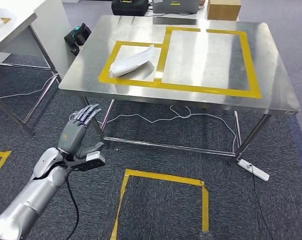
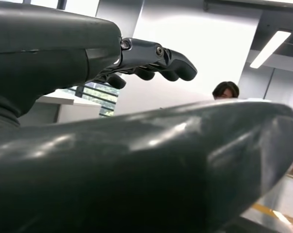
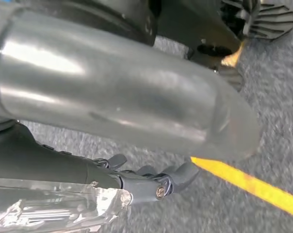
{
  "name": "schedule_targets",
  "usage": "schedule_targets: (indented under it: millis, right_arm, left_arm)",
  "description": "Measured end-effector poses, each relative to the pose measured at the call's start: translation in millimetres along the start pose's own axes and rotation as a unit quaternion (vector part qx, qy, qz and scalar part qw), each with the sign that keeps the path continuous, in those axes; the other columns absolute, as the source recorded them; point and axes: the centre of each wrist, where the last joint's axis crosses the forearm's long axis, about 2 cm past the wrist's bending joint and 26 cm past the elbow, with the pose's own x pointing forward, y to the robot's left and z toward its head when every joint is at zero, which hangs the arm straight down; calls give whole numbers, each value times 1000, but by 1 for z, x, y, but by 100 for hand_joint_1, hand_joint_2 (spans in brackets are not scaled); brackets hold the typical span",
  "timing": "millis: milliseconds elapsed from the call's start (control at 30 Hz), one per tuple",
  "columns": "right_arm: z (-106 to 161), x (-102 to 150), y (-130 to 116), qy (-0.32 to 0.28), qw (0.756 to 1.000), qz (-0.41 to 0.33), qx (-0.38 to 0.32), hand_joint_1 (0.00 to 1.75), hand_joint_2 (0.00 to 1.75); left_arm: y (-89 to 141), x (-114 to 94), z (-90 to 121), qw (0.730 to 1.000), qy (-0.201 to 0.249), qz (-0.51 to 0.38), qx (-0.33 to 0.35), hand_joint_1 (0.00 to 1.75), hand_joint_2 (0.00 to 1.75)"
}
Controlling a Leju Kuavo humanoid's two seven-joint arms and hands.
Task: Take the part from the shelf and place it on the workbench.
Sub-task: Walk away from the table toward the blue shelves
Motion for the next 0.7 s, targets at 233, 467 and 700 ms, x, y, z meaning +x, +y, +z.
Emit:
schedule_targets:
  millis: [233,467,700]
  right_arm:
    - [1,-4,2,5,1000,-1,1,0,0]
    - [2,-8,3,12,1000,-7,-3,0,0]
    - [3,-8,5,18,1000,-14,-3,0,0]
  left_arm:
    - [-4,-6,9,999,47,-15,-7,0,0]
    - [-10,-23,27,983,180,-45,-18,0,0]
    - [-20,-38,58,944,322,-61,-19,0,0]
